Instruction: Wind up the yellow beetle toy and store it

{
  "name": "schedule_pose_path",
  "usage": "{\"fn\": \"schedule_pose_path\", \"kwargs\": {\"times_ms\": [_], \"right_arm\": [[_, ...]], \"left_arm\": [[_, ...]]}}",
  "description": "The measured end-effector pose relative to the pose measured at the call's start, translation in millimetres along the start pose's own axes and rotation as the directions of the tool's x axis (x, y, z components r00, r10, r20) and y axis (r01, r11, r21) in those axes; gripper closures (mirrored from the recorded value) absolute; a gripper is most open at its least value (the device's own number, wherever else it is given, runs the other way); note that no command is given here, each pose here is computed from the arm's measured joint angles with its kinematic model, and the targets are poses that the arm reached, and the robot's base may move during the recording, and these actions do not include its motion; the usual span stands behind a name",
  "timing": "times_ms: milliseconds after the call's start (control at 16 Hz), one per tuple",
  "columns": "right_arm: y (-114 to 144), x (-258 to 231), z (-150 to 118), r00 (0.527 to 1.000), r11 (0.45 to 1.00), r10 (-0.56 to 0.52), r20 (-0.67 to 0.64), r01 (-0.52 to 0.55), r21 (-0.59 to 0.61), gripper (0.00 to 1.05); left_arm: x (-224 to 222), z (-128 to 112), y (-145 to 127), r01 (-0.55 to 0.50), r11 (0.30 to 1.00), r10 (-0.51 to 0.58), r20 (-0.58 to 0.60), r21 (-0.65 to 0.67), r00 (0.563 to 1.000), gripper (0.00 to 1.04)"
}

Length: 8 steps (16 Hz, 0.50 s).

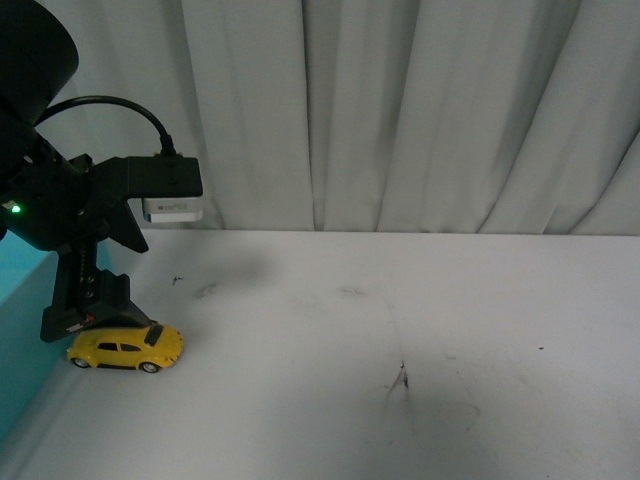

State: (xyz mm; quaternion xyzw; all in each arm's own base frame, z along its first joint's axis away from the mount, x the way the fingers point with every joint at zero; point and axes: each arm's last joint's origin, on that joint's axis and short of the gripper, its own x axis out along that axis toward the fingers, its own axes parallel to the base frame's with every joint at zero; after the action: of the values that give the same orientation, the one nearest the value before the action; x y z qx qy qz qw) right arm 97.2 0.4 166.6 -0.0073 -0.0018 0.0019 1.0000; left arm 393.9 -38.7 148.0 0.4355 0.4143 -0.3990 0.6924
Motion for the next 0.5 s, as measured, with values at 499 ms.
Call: {"fn": "schedule_pose_path", "kwargs": {"times_ms": [499], "right_arm": [[0.0, 0.0, 0.0, 1.000, 1.000, 0.000, 0.000, 0.000, 0.000, 0.06]], "left_arm": [[42.8, -26.3, -2.9, 0.111, 0.977, -0.066, -0.240, 0.179, 0.969, 0.07]]}}
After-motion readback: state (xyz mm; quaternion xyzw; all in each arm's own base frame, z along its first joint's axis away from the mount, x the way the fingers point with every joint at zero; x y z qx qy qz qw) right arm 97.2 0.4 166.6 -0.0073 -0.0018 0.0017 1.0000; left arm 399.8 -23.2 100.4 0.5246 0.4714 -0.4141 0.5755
